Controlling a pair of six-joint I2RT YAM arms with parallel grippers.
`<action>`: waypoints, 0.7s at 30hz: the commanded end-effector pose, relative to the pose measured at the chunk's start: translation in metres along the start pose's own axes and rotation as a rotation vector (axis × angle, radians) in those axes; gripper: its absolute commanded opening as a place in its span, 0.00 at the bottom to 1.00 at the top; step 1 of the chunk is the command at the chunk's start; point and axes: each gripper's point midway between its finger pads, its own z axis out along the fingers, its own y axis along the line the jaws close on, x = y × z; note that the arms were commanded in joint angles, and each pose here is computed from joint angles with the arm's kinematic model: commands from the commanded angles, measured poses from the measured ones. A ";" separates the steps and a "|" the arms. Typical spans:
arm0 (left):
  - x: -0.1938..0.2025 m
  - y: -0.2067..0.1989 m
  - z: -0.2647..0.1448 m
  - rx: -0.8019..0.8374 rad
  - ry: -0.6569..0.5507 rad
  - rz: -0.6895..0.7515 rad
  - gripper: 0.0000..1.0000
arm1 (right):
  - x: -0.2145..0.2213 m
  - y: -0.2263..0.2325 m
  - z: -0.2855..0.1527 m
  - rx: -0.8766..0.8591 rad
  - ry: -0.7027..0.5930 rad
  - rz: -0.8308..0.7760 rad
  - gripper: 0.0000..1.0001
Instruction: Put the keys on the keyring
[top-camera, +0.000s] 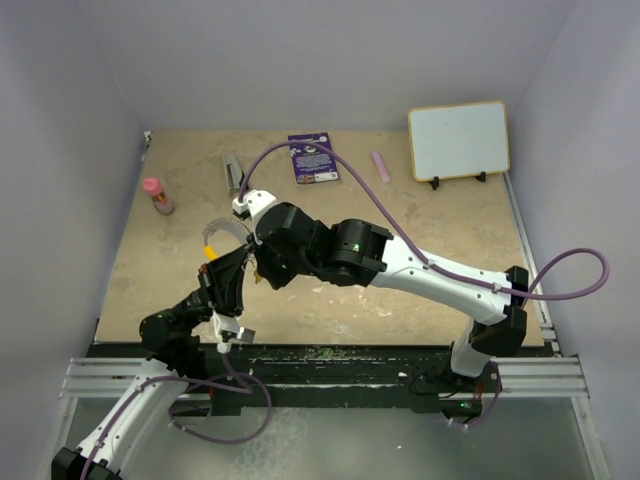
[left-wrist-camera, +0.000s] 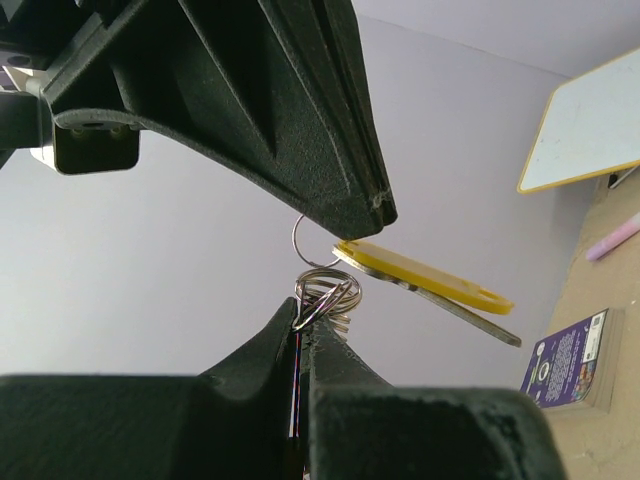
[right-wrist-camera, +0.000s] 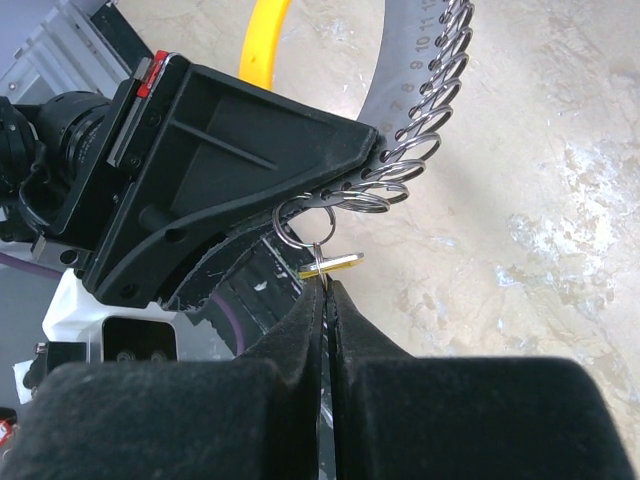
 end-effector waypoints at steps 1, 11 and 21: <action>0.000 -0.013 -0.007 0.005 -0.005 0.027 0.02 | -0.005 0.005 0.000 -0.021 -0.020 0.017 0.00; -0.003 -0.017 -0.006 0.023 -0.025 0.027 0.03 | -0.003 0.006 0.004 -0.024 -0.013 0.014 0.00; -0.004 -0.016 -0.005 0.024 -0.030 0.030 0.02 | 0.004 0.008 0.010 -0.030 0.005 0.013 0.00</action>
